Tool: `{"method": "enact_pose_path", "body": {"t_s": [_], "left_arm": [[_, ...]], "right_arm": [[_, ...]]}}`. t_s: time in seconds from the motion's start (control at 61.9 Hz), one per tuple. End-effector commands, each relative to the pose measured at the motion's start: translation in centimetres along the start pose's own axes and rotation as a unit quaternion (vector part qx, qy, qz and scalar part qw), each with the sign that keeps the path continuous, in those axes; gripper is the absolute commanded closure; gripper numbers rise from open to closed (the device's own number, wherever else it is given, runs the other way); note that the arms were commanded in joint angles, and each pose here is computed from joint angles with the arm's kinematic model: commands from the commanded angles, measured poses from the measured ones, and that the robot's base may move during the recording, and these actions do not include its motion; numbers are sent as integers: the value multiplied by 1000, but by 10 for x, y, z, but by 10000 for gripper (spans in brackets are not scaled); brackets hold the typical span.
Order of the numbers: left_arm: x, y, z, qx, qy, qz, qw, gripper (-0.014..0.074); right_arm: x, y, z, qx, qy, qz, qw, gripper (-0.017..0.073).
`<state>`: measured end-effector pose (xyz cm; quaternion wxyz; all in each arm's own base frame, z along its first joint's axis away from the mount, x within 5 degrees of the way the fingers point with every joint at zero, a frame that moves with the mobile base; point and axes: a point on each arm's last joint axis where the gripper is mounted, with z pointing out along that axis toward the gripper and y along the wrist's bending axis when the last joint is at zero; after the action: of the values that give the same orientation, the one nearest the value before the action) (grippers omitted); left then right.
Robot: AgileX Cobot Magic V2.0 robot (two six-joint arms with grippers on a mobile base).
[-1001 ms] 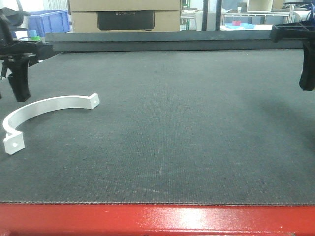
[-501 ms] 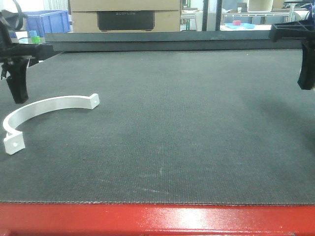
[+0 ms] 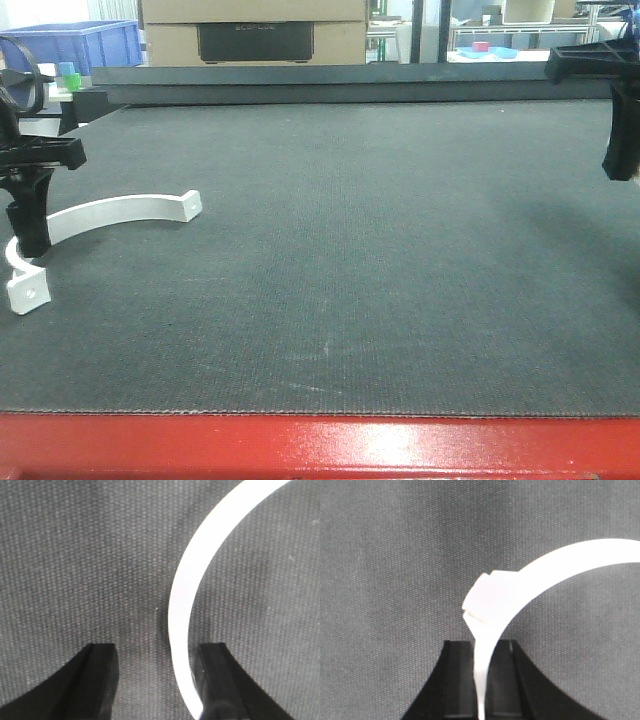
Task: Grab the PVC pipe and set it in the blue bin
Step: 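Lift the white clamp off the table with the left gripper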
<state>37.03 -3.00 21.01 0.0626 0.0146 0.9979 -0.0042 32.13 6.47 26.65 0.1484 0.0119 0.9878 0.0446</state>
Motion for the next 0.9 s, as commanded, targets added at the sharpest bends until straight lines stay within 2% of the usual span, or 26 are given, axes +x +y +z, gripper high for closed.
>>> {"method": "enact_pose_path", "body": {"t_s": [0.0,0.888], "left_arm": [[-1,-1,-1,1,-10,-2,1000,318],[0,0,-1,-2,-3,-1,1000,318]], "right_arm": [[-2,1,-3,1,-12,-8,1000,712],[-1,0,-3,2,-7,-8,1000,712]]}}
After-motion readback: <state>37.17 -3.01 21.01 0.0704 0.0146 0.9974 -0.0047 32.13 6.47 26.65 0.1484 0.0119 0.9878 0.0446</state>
